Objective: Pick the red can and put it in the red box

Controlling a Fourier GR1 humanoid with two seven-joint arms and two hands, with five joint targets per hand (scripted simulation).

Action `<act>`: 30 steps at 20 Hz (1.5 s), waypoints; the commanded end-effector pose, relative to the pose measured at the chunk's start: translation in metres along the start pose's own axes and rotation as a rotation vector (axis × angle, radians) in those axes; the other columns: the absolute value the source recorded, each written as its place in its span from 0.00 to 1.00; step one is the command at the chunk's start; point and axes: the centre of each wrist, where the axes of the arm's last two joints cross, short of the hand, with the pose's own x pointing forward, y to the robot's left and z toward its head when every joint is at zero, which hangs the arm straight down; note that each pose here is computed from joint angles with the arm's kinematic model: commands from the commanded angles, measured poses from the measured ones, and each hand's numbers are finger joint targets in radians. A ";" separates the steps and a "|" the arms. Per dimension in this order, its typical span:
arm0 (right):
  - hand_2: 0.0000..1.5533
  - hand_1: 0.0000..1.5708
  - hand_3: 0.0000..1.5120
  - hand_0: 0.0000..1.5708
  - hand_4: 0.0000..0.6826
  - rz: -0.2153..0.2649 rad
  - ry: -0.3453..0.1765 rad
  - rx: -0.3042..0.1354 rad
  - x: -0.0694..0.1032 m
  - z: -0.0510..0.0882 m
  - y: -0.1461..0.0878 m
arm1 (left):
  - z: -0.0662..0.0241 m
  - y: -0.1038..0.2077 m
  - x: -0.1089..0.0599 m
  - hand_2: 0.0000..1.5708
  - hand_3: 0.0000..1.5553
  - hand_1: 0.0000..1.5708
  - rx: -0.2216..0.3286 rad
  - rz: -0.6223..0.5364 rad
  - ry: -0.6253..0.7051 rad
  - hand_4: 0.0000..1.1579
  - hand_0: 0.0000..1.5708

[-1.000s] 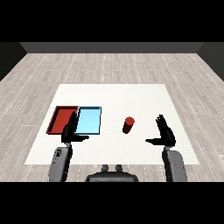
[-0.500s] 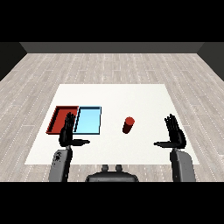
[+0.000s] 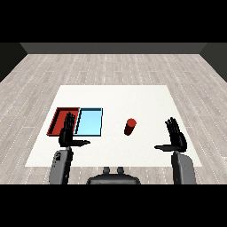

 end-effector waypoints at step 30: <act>0.00 0.00 0.00 0.00 0.00 -0.165 0.140 0.043 -0.057 -0.050 0.074 | 0.0061 -0.007 0.007 0.00 0.00 0.00 0.031 0.017 -0.006 0.00 0.00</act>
